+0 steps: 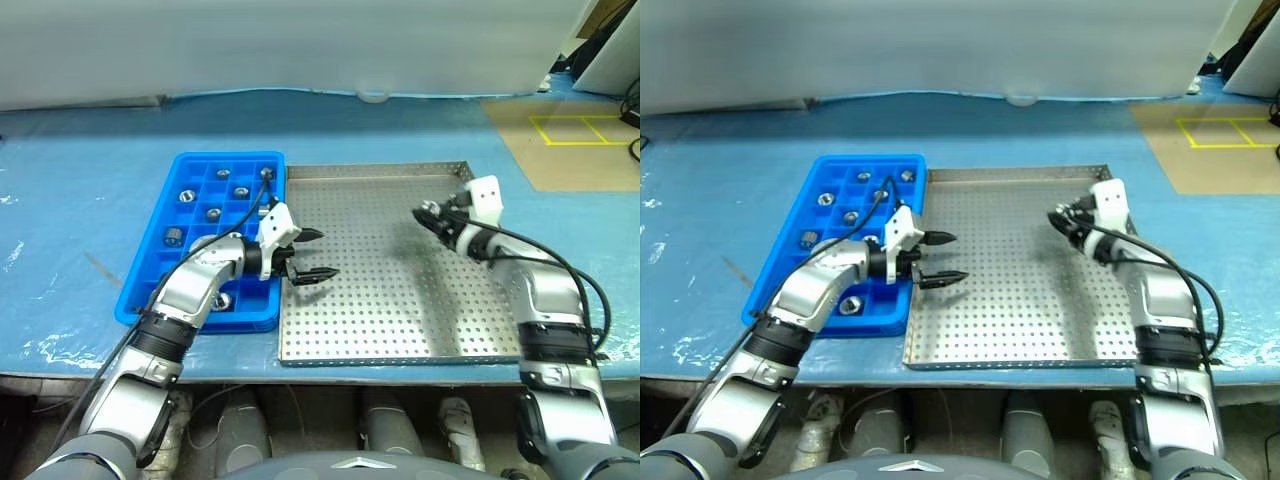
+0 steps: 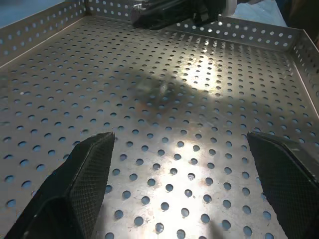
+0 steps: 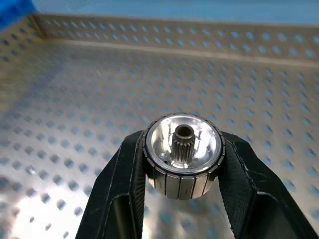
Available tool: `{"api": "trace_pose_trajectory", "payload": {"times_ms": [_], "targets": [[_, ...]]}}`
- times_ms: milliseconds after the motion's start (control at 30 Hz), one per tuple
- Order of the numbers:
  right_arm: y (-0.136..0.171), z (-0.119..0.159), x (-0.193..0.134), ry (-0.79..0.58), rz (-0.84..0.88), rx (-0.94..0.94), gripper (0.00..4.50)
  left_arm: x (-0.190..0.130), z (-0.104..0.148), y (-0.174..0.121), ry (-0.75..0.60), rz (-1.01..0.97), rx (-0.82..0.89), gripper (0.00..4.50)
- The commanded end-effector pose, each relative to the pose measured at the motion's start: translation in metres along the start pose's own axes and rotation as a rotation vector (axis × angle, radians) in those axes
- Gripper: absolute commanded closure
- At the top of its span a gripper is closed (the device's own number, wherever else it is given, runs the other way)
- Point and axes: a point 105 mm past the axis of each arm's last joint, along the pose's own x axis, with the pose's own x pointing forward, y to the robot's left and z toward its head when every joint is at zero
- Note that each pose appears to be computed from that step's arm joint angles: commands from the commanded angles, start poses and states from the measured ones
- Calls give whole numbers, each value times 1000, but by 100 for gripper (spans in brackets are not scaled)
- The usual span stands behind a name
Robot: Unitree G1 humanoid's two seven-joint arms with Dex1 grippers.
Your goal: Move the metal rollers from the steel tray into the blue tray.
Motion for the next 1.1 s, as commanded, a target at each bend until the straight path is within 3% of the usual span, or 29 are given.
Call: {"api": "trace_pose_trajectory", "payload": {"times_ms": [33,233,367,700,933,967,1100], "targets": [[42,35,19,-115,208,-52,286,-22,3,9,-6,94,-1,0],[119,33,47,-79,607,-140,286,-57,-4,4,10,247,-25,0],[147,29,55,-41,781,-191,286,-77,-8,-6,20,340,-51,0],[178,0,62,95,1008,-303,286,-106,-12,-20,47,488,-79,0],[174,-15,64,149,1010,-347,286,-108,-11,-20,52,504,-78,0],[171,-17,64,158,1004,-356,214,-107,-11,-19,52,500,-74,0],[166,-15,65,145,973,-361,86,-102,-8,-16,53,475,-58,0]]}}
